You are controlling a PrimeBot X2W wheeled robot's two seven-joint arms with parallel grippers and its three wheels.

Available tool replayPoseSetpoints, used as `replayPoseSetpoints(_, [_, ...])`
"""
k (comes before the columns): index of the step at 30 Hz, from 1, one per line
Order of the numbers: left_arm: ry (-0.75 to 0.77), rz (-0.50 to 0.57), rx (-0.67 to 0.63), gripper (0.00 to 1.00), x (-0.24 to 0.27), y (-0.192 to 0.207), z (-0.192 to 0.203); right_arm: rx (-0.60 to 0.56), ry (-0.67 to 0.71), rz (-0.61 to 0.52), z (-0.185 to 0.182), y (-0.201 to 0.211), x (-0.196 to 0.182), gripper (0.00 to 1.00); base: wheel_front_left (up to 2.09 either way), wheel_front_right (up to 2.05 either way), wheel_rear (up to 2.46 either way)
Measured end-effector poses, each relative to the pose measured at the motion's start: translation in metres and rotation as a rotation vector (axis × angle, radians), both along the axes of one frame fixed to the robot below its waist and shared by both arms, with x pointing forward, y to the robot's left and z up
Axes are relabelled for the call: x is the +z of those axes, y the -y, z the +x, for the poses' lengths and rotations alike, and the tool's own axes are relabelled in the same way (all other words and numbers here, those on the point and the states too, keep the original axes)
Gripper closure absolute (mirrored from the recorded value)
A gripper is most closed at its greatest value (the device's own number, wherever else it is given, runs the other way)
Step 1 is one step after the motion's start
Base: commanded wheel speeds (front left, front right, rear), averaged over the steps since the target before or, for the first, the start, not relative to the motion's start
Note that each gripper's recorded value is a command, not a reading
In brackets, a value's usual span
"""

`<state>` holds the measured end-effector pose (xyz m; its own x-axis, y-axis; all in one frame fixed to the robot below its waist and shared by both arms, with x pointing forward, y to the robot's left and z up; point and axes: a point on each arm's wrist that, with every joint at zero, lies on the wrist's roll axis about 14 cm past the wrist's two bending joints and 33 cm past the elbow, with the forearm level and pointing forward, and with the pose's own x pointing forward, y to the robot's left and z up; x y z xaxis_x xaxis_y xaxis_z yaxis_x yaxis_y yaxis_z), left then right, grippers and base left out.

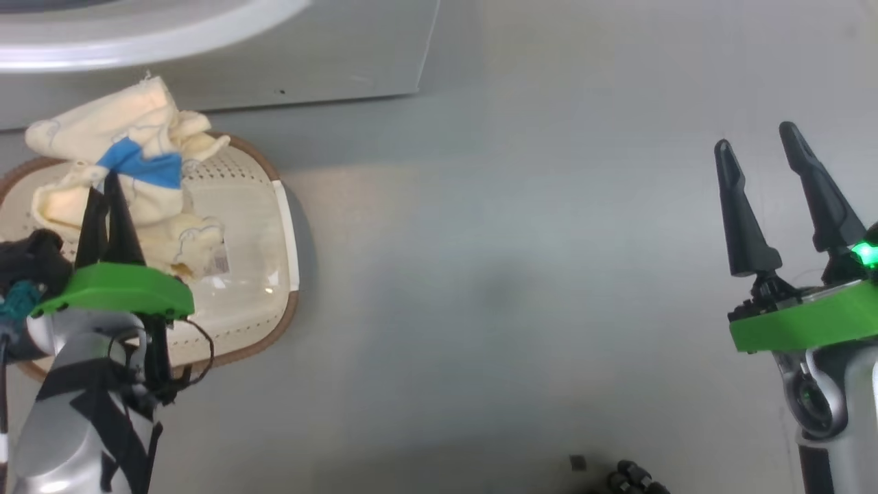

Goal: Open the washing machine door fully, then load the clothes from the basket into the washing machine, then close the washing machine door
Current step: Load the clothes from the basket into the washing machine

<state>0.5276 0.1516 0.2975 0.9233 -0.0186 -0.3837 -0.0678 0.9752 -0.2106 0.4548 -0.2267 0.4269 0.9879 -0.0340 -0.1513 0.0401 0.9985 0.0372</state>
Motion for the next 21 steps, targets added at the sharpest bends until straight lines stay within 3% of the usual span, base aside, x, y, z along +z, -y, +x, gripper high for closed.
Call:
replayPoseSetpoints(10, [0.172, 0.047, -0.005, 1.0, 0.093, -0.007, -0.047, -0.018, 0.062, -0.003, -0.04, 0.004, 0.05, 0.0, 0.0, 0.0, 0.0])
replayPoseSetpoints(21, [0.205, 0.071, 0.0, 1.0, 0.135, -0.017, -0.099, -0.007, 0.102, 0.005, -0.075, -0.001, 0.078, 0.0, 0.0, 0.0, 0.0])
